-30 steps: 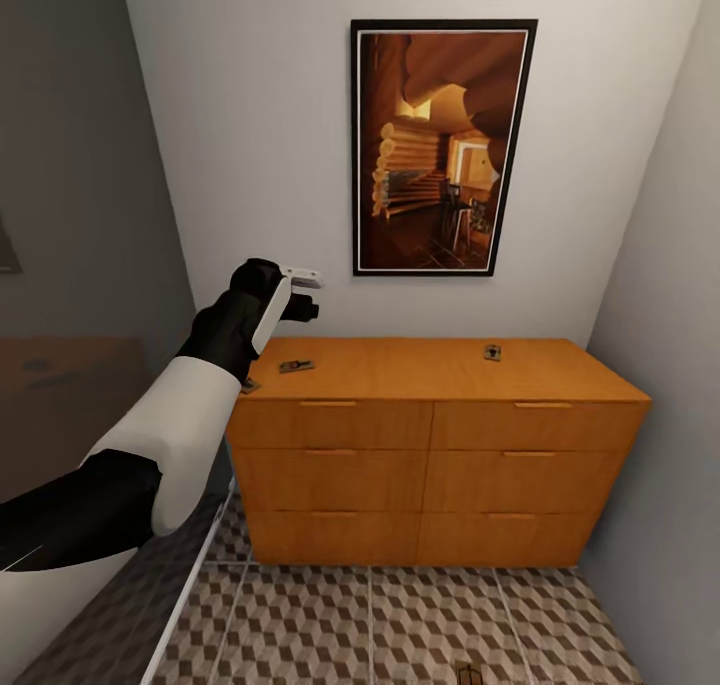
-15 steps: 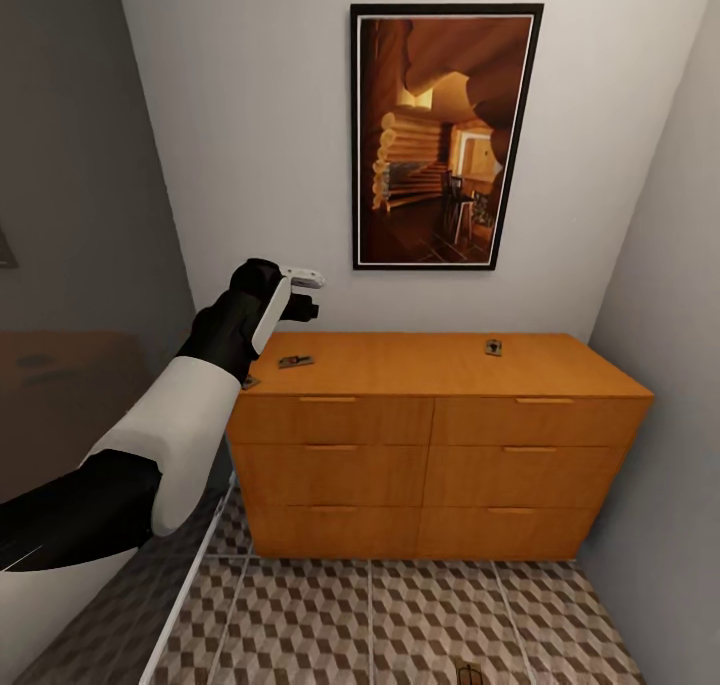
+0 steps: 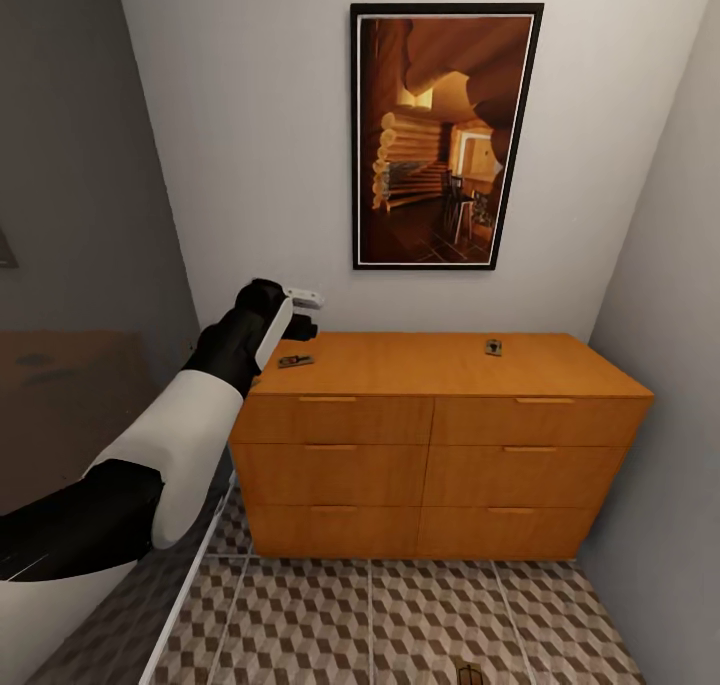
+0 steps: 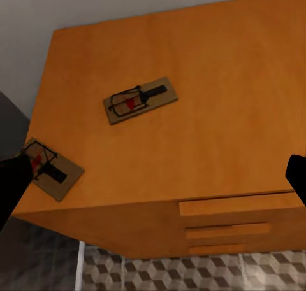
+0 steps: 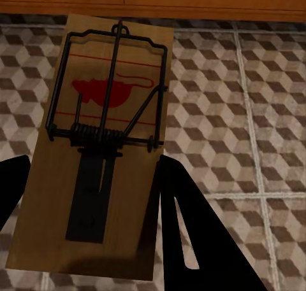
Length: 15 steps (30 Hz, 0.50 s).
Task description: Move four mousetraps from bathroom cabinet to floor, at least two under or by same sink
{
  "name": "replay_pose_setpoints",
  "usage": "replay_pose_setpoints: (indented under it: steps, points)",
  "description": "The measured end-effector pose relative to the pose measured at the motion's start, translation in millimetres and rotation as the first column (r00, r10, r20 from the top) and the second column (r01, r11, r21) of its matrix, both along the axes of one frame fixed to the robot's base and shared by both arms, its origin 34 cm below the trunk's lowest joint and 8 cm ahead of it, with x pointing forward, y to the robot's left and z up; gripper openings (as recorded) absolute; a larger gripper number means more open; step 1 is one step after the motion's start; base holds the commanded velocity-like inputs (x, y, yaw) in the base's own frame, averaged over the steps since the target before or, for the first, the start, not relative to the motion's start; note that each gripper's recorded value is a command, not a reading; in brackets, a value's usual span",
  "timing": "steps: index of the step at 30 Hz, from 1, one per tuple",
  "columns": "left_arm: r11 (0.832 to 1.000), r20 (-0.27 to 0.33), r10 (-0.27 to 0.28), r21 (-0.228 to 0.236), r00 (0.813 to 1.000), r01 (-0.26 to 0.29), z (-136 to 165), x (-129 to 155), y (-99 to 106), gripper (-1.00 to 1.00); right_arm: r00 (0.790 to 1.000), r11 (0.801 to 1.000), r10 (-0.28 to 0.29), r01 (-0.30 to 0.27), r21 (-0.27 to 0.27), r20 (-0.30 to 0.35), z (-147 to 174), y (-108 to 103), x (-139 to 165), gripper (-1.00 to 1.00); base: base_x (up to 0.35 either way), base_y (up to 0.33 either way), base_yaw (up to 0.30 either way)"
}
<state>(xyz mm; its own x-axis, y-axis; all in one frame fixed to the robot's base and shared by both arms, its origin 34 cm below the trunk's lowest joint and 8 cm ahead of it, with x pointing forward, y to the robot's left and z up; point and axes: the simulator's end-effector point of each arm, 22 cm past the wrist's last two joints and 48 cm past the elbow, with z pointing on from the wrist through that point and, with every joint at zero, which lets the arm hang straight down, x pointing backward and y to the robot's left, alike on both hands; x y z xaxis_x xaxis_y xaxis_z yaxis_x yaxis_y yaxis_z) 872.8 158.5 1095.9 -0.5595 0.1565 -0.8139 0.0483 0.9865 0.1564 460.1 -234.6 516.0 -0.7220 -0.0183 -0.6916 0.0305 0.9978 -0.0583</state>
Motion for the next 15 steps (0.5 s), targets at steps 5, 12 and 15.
replay_pose_setpoints:
  steps: [5, 12, 15]
  points:
    - [0.997, 0.012, 0.058, 0.041, 0.998, -0.059, 2.0, 0.5, 15.8, 1.0, 1.0, 1.0, 0.0, 0.0, 0.0, 0.0, 0.0, 0.1, 0.0, -1.0, 0.0, 0.0, 0.0]
    - [0.943, 0.085, 0.272, 0.173, 0.959, -0.283, 21.3, -7.4, 72.2, 1.0, 1.0, 1.0, 0.0, 0.0, 0.0, 0.0, 0.0, 0.1, 0.0, -1.0, 0.0, 0.0, 0.0]
    - [0.931, 0.113, 0.309, 0.165, 0.944, -0.324, 32.8, -10.2, 81.3, 1.0, 1.0, 1.0, 0.0, 0.0, 0.001, 0.0, 0.0, 0.2, 0.0, -1.0, 0.0, 0.0, 0.0]
